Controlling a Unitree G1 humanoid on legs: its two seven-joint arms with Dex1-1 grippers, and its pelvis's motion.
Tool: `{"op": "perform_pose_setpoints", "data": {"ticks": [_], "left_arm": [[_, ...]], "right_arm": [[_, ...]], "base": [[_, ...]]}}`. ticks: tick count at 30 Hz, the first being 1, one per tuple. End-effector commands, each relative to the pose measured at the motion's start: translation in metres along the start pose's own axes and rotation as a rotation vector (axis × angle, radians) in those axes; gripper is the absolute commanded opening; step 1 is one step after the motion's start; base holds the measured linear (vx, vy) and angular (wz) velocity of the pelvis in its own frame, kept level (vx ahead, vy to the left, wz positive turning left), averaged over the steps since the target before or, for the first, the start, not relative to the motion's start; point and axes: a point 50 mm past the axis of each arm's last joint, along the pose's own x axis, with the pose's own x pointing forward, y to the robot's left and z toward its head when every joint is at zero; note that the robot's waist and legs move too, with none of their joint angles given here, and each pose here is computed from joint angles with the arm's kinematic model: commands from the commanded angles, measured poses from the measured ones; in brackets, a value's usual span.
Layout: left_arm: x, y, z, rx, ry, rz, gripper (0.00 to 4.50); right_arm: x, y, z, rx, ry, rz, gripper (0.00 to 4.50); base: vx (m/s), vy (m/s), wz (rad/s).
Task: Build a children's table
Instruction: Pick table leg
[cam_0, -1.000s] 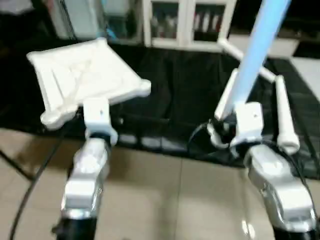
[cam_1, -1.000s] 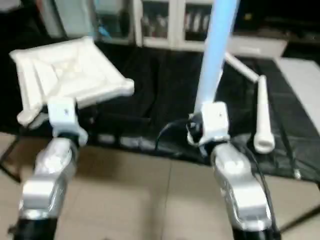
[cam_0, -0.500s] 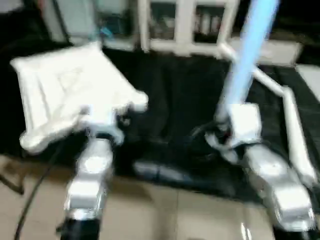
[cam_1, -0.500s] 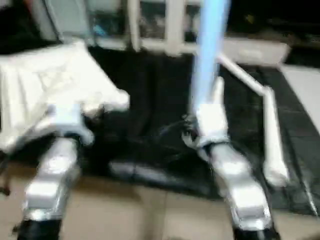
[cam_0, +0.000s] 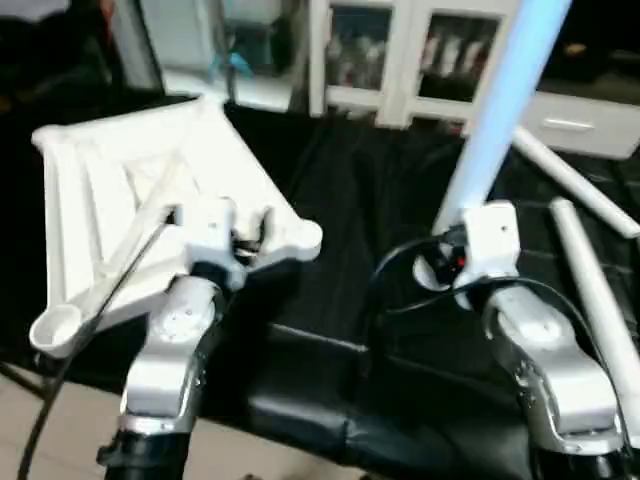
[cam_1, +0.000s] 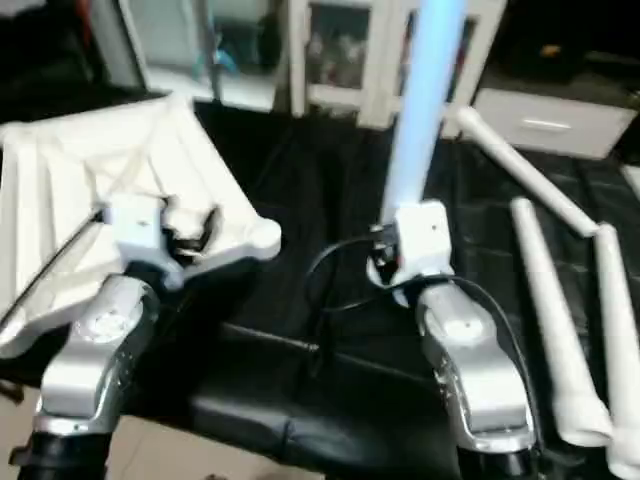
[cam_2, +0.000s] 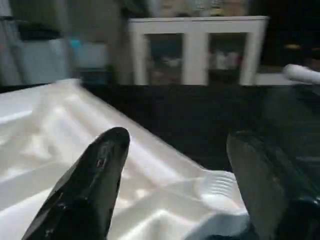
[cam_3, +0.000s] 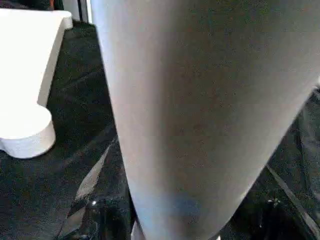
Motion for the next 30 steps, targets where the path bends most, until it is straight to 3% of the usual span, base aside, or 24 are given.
{"op": "perform_pose_setpoints", "data": {"ticks": [1,5,9,14,20,24,27,30], "left_arm": [[-0.001,0.010,-0.002,0.007,0.017,-0.027,3.56],[0.000,0.012,-0.002,-0.012,0.040,-0.166,3.85],[0.005,0.012,-0.009,0.064,0.129,-0.403,4.26],[0.026,0.019,-0.014,0.090,0.216,-0.567,4.44],[0.048,0.029,-0.021,0.128,0.343,-0.562,4.44],[0.063,0.038,-0.022,0.103,0.408,-0.520,4.18],[0.062,0.039,-0.030,0.109,0.524,-0.566,3.89],[0.064,0.039,-0.033,0.125,0.550,-0.574,3.75]], "right_arm": [[-0.001,0.003,0.007,0.003,-0.035,0.010,1.86],[-0.001,0.003,0.008,0.004,-0.038,0.011,1.86],[-0.001,0.001,0.009,0.000,-0.041,0.015,1.86],[0.001,0.000,0.009,-0.016,-0.024,0.121,1.86],[-0.003,0.002,0.008,-0.071,0.007,0.267,1.86],[-0.008,0.000,0.006,-0.119,0.035,0.323,1.86],[-0.010,-0.002,0.005,-0.120,0.046,0.341,1.86],[-0.011,-0.002,0.005,-0.121,0.046,0.345,1.86]], "base": [[0.000,0.000,0.00],[0.000,0.000,0.00],[-0.091,-0.003,0.18],[-0.022,0.004,0.00],[0.000,0.000,0.00],[0.014,-0.004,0.00],[0.055,-0.010,0.00],[0.000,0.000,0.00]]}}
